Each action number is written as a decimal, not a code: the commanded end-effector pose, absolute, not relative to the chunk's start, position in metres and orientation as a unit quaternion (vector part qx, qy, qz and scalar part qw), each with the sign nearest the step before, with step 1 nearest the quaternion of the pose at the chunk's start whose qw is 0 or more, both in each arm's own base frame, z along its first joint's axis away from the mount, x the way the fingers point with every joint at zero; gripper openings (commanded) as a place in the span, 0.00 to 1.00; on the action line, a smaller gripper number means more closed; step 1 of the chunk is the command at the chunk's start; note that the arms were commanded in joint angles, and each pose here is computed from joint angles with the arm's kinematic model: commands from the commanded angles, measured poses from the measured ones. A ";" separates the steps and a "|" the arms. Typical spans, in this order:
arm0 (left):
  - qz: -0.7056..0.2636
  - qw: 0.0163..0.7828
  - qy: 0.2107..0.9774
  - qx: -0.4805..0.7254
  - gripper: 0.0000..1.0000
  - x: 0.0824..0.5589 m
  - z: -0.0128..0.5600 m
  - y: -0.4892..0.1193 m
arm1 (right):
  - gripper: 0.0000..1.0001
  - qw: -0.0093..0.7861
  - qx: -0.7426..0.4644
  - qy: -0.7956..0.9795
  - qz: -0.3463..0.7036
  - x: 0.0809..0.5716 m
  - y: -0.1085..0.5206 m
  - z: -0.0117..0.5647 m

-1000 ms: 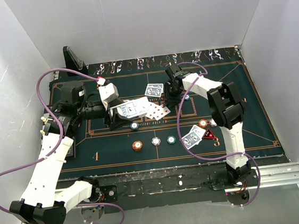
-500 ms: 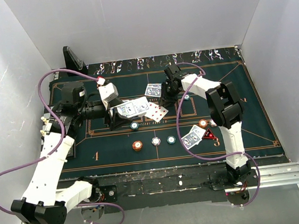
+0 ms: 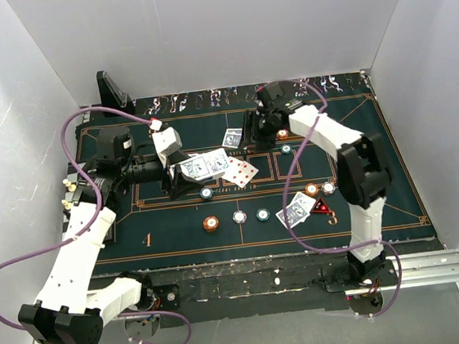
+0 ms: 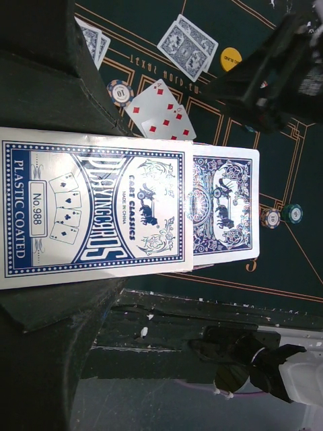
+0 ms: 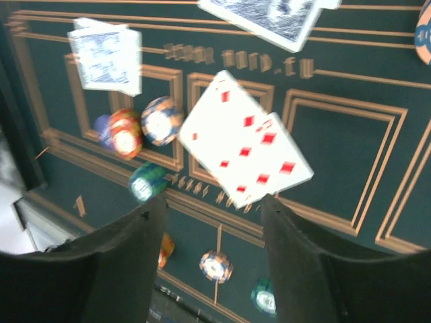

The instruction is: Distribute texas hold em gaming equipment

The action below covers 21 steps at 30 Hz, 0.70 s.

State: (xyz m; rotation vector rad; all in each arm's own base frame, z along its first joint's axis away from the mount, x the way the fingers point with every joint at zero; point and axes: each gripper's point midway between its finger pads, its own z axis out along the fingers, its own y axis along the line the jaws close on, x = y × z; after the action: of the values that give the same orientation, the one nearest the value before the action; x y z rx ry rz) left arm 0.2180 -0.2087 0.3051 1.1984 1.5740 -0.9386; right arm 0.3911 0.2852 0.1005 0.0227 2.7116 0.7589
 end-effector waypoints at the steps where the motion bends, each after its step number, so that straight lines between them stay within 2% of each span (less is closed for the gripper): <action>1: -0.382 0.471 0.629 0.486 0.10 0.220 0.308 -0.209 | 0.74 0.240 -0.028 0.903 0.356 0.360 0.288 0.231; 4: -0.384 0.474 0.627 0.484 0.10 0.222 0.305 -0.211 | 0.83 0.242 -0.042 0.878 0.412 0.326 0.286 0.272; 11: -0.398 0.469 0.626 0.479 0.10 0.222 0.297 -0.214 | 0.87 0.202 -0.058 0.829 0.519 0.258 0.286 0.329; 21: -0.396 0.469 0.631 0.474 0.11 0.227 0.293 -0.214 | 0.89 0.165 -0.080 0.803 0.567 0.231 0.315 0.341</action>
State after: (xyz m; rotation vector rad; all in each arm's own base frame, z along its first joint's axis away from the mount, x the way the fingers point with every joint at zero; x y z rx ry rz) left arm 0.2246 -0.2128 0.2814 1.1546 1.6075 -0.9805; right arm 0.2466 0.2970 0.3191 -0.1356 2.3551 1.5017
